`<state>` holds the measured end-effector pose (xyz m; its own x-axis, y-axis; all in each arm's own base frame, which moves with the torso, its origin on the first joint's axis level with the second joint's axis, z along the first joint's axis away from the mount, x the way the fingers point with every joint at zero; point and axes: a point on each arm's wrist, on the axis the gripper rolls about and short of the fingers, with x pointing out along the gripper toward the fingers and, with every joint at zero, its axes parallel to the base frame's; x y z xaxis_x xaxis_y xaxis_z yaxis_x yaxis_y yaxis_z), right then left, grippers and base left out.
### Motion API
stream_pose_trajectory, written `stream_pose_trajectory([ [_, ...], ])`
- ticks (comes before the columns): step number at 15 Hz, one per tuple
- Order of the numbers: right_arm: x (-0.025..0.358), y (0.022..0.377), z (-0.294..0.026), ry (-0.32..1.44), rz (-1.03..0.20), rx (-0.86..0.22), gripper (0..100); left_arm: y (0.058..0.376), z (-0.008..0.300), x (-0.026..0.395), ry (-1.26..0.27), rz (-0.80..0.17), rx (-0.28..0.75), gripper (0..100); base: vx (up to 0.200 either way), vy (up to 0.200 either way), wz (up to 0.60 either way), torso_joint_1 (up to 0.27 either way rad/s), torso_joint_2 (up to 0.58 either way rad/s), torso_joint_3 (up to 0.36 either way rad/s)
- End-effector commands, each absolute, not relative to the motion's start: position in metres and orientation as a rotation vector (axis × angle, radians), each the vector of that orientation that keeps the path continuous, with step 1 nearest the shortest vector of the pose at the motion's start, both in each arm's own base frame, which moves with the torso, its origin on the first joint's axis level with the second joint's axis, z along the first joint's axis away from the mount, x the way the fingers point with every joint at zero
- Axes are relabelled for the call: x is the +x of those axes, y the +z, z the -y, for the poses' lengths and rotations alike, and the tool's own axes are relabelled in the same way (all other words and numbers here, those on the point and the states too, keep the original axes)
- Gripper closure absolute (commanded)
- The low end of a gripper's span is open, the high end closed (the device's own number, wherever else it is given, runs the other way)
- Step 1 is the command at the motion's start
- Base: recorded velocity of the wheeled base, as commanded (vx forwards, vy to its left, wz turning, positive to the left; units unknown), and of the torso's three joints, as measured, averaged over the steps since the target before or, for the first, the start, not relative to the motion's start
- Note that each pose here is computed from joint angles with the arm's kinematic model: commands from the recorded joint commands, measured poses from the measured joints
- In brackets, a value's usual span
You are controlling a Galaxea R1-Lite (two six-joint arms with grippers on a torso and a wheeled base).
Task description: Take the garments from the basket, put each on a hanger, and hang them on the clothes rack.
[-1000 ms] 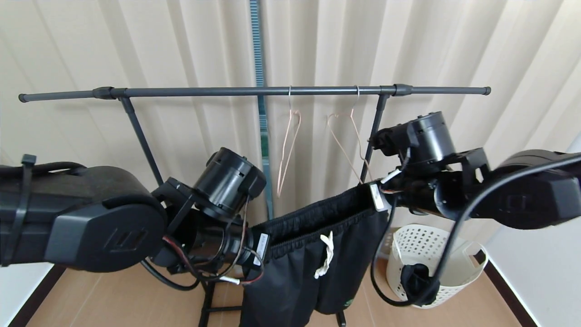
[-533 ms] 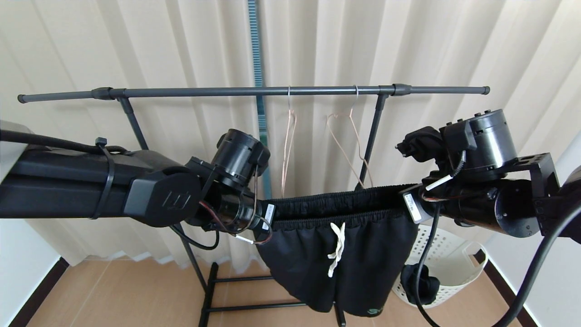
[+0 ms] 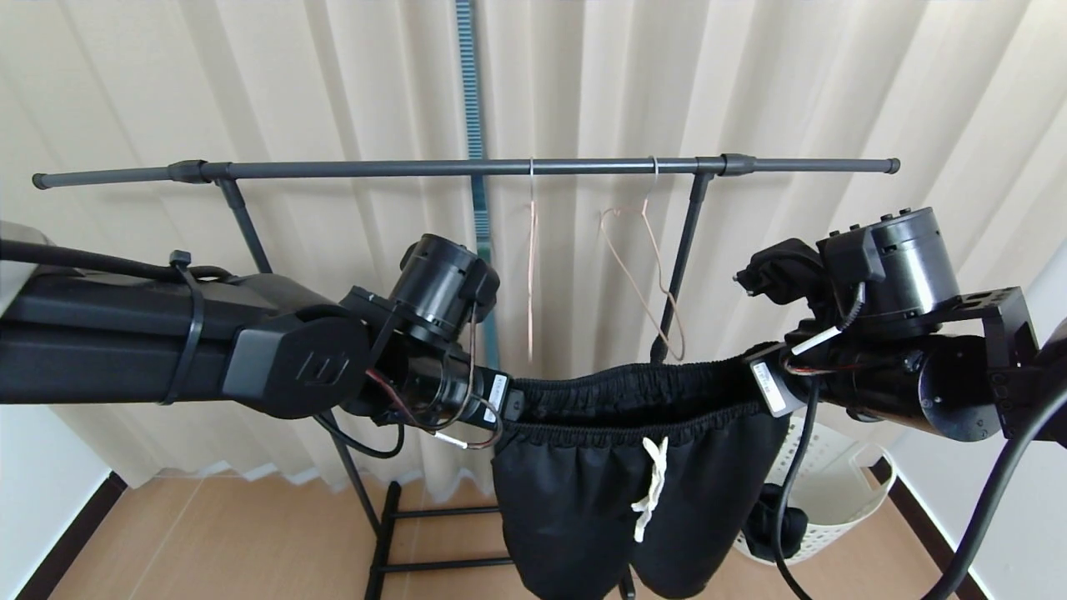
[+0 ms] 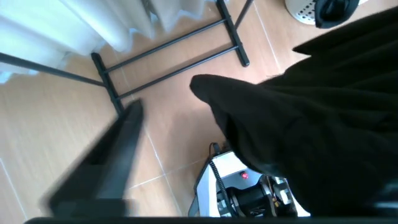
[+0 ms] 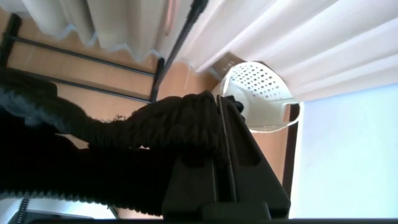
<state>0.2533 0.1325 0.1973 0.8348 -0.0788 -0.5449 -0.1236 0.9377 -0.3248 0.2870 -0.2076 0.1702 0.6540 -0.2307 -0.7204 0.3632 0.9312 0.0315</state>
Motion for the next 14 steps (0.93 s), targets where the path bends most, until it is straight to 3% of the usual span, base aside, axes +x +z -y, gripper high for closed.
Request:
stream_pose_trajectory([
  [1,0.256,0.199,-0.122,-0.004,-0.586,-0.364,100,0.185,0.198,0.274,-0.349,-0.762,0.163,0,0.0,0.0,0.0,0.0,0.0,0.0],
  [3,0.256,0.203,-0.116,-0.014,-0.578,-0.375,100,0.192,0.193,0.268,-0.371,-0.752,0.144,0,0.0,0.0,0.0,0.0,0.0,0.0],
  [8,0.259,0.203,-0.109,-0.035,-0.585,-0.386,100,0.221,0.174,0.248,-0.683,-0.757,-0.033,0,0.0,0.0,0.0,0.0,0.0,0.0],
  [14,0.267,0.199,-0.1,-0.067,-0.605,-0.404,100,0.215,0.156,0.216,-0.771,-0.654,-0.117,0,0.0,0.0,0.0,0.0,0.0,0.0],
])
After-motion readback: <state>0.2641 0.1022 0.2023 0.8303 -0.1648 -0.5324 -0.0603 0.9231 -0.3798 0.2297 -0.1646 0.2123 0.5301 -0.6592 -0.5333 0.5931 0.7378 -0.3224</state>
